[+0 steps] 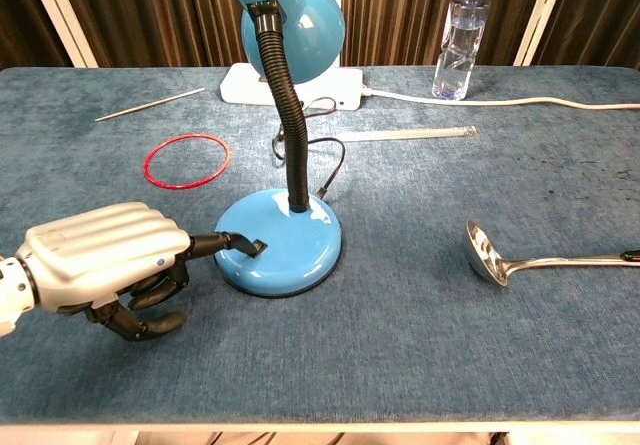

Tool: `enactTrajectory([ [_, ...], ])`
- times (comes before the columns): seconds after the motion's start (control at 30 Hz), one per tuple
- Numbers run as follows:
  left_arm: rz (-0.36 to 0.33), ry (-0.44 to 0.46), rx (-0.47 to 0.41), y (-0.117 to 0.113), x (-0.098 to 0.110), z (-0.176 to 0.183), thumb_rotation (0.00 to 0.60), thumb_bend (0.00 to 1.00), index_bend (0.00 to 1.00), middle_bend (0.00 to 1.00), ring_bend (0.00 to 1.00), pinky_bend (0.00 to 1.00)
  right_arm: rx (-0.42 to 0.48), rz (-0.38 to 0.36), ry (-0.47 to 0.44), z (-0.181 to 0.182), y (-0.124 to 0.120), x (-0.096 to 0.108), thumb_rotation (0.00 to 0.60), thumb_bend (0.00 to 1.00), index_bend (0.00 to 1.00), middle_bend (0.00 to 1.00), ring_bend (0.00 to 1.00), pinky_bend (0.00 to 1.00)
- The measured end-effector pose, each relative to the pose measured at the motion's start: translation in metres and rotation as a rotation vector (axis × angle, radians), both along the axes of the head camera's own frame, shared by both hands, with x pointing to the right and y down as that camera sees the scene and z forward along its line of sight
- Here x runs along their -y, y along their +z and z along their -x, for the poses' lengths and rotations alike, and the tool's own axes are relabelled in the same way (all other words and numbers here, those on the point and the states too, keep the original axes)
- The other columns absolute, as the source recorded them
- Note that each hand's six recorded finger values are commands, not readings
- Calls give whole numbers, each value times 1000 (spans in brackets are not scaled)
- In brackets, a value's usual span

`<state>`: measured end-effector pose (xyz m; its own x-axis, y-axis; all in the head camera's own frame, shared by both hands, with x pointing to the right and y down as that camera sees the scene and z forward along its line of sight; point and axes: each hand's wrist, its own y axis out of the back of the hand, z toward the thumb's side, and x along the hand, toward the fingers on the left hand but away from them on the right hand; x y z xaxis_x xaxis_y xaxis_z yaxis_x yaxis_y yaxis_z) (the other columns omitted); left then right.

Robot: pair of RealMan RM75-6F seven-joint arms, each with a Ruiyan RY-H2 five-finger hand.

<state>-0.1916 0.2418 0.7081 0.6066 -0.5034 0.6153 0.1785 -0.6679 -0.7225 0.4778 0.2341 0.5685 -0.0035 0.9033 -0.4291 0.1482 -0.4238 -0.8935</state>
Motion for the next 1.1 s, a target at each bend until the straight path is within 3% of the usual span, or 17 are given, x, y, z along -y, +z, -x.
enactTrajectory([
  [0.13,-7,1,-8,-2,1,-1,600,389,229,819,692,725,2,-3,0,0,0,0,600,152,0,0,0,0],
  [0.37,-65,-51,-48,-18,13,4,600,388,112,819,693,724,2,-8,3,-1,-2,1,600,152,0,0,0,0],
  [0.47,-123,-110,-78,-32,25,14,600,373,112,800,690,719,3,-9,2,-1,-3,1,600,152,0,0,0,0],
  [0.6,-234,-228,-119,-57,45,41,600,297,157,696,622,655,8,-10,-1,0,-3,1,600,152,0,0,0,0],
  [0.7,-338,-342,-121,-78,59,77,600,153,155,445,342,489,10,-11,-5,2,-3,2,600,152,0,0,0,0],
  [0.77,-406,-420,-79,-91,64,113,600,62,131,201,69,246,12,-12,-7,3,-3,2,600,152,0,0,0,0],
  [0.8,-435,-446,-49,-96,66,129,600,31,124,125,8,142,13,-13,-9,4,-3,2,600,152,0,0,0,0],
  [0.87,-503,-477,12,-106,68,159,600,2,119,80,0,38,12,-14,-14,5,-2,2,600,151,0,0,0,0],
  [0.93,-541,-503,46,-110,67,179,600,0,114,78,0,6,7,-18,-20,7,-3,2,600,152,0,0,0,0],
  [1.1,-507,-582,84,-113,61,216,600,0,86,86,0,0,2,-36,-38,12,-6,3,600,151,0,0,0,0],
])
